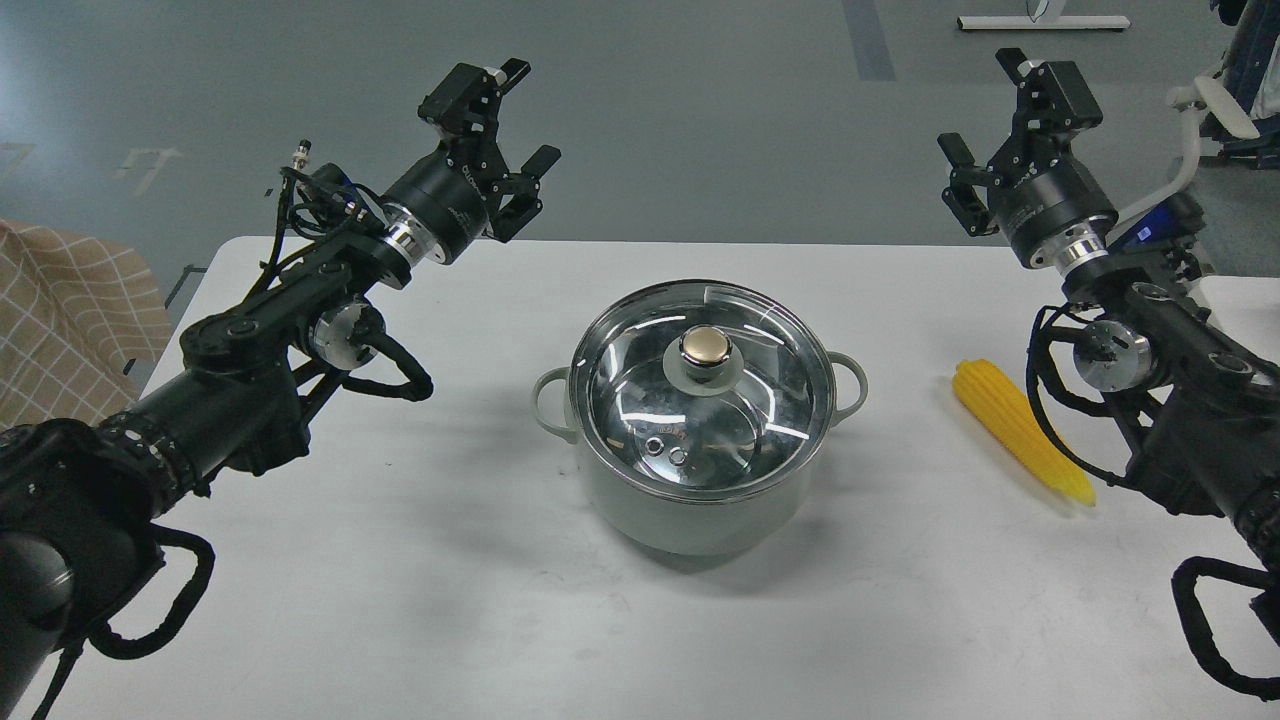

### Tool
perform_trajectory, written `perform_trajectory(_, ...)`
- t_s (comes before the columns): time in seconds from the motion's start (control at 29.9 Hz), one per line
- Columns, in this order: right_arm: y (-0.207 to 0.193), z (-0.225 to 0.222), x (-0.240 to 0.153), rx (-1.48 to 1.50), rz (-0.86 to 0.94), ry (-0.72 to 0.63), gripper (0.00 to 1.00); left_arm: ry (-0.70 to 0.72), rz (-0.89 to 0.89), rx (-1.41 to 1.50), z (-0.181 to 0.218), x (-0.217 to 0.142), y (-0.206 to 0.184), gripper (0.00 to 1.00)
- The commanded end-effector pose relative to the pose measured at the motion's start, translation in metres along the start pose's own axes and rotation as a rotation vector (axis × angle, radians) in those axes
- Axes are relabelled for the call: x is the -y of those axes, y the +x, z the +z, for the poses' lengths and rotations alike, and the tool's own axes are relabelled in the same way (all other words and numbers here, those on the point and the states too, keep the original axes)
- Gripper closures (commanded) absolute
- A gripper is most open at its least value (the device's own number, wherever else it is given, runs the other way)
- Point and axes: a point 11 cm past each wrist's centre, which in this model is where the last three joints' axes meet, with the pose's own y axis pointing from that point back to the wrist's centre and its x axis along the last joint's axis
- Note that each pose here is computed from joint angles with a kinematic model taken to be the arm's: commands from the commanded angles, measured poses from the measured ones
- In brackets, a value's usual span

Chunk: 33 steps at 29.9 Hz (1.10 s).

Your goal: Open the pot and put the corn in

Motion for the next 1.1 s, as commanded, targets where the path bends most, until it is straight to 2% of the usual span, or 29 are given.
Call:
perform_trajectory(0.0,0.000,0.003,-0.002,0.003,-0.001,-0.006,0.00,0.000,0.013,-0.008,-0.001,-0.004,0.004,0.02)
perform_trajectory(0.47,0.001,0.009,-0.006,0.006,0.003,-0.017,0.00,-0.038,0.047,-0.065,-0.001,-0.011,0.013,0.02)
perform_trajectory(1.07,0.003,0.013,-0.010,0.010,0.004,-0.026,0.00,-0.045,0.001,-0.098,-0.005,-0.007,-0.001,0.02)
